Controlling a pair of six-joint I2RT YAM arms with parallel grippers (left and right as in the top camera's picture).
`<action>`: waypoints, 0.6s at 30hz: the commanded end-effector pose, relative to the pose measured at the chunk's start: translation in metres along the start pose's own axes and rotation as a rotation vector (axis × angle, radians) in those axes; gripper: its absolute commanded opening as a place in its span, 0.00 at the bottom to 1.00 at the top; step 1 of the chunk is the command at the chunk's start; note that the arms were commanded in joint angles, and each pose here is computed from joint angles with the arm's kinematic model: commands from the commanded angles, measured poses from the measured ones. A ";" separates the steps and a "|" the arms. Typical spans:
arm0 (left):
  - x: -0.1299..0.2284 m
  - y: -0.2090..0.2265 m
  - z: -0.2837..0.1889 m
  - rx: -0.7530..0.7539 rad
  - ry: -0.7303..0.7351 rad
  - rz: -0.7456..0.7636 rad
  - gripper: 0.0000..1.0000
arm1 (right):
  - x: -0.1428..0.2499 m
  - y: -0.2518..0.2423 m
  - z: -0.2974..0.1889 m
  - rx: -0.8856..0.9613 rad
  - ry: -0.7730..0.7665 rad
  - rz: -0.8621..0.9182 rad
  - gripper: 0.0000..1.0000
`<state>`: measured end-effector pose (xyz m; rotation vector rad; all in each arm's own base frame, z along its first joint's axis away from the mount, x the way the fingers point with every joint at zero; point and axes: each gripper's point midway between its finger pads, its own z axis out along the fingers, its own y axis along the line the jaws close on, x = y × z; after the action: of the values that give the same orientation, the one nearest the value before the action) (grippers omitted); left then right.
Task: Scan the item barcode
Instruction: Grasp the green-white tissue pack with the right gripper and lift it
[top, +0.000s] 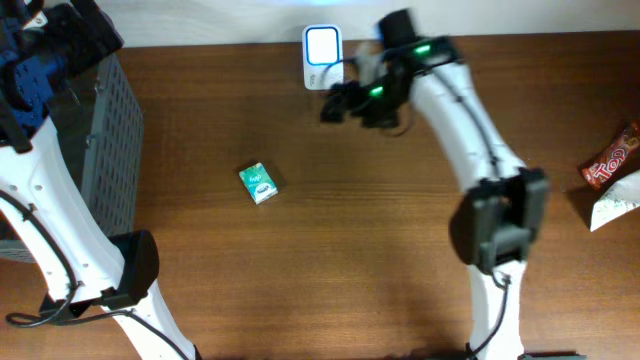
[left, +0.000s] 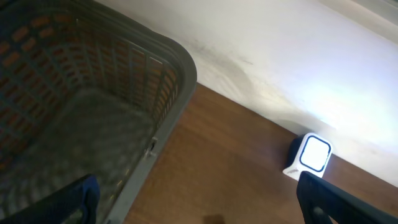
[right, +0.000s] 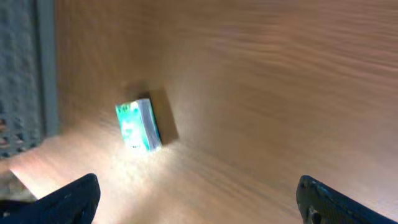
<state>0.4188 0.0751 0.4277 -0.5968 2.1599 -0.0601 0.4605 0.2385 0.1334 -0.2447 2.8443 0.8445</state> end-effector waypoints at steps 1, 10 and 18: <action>-0.003 0.003 -0.008 -0.005 -0.020 0.011 0.99 | 0.031 0.028 0.081 -0.050 0.142 -0.037 0.98; -0.004 0.003 -0.008 -0.005 -0.020 0.011 0.99 | 0.059 0.073 0.158 -0.086 0.186 -0.125 0.57; -0.004 0.003 -0.008 -0.006 -0.021 0.011 0.99 | 0.081 0.076 0.179 -0.056 0.236 -0.102 0.45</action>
<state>0.4188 0.0751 0.4277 -0.5967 2.1595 -0.0601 0.4004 0.3823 0.0232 -0.5108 2.9522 0.9572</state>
